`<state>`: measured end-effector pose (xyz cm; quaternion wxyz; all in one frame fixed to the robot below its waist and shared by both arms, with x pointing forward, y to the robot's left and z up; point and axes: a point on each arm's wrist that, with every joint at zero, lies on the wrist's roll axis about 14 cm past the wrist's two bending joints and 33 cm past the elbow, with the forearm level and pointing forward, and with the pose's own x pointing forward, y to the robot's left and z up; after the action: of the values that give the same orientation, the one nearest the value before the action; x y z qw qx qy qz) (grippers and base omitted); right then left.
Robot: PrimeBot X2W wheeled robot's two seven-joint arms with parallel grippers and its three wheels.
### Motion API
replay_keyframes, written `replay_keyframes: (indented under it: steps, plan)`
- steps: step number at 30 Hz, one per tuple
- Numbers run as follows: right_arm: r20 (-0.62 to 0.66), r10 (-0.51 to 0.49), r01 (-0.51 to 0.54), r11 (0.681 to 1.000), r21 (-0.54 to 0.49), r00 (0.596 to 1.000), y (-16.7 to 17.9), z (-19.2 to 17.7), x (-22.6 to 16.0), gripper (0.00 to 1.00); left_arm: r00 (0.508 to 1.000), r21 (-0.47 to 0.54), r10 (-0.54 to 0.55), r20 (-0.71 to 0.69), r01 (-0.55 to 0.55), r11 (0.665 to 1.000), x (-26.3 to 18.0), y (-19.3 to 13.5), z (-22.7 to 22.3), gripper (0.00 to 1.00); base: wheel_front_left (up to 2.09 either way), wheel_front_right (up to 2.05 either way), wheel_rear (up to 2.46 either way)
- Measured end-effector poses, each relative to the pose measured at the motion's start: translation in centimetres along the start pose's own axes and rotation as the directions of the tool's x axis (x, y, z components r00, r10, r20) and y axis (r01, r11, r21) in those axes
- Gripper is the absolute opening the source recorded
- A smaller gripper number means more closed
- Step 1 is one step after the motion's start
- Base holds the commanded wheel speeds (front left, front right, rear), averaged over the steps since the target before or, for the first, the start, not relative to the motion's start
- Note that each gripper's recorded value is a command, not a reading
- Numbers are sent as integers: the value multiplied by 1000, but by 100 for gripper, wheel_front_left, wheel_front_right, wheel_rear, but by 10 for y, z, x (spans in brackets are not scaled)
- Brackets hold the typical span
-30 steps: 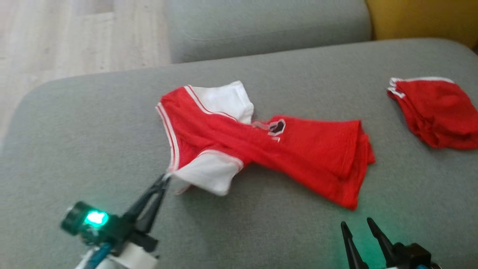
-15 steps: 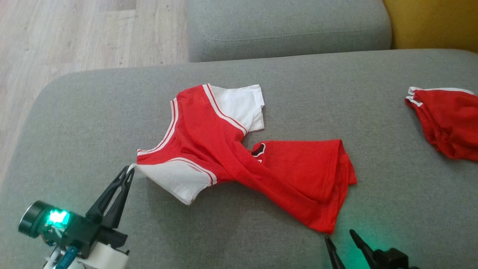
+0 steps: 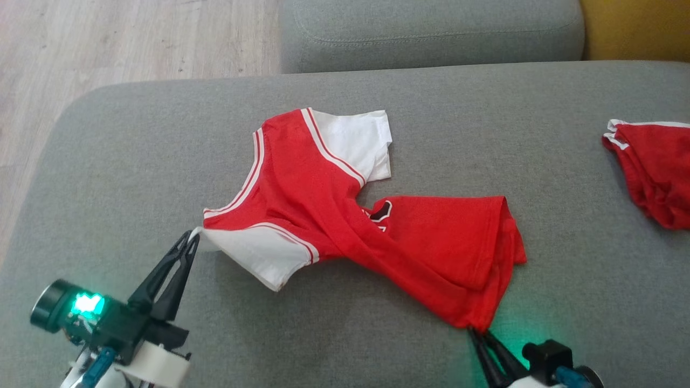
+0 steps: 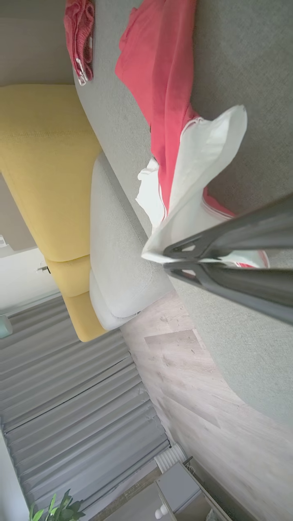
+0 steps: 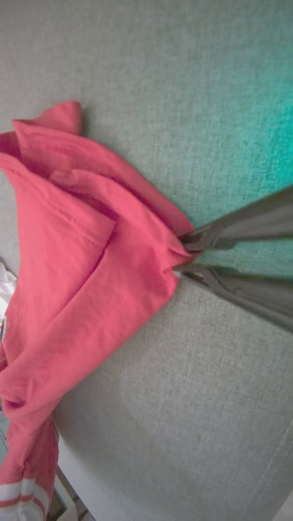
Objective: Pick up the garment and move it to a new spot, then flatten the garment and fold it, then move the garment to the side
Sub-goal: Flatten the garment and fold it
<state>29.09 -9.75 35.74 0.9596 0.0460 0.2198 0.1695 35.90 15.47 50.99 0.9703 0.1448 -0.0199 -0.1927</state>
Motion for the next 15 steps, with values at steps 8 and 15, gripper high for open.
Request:
replay_keyframes:
  steps: [8, 15]
  plan:
    - [272, -13, 17, 1000, -15, 962, -8, 88, 3, 0, 999, 7, -3, 40, 2, 1000, 2, -1, 13, 0, 0, 0, 0]
    - [607, -54, 137, 986, -91, 793, -35, 204, -41, 0, 988, 27, -11, 153, 7, 1000, 3, -1, 49, 0, 0, 0, 0]
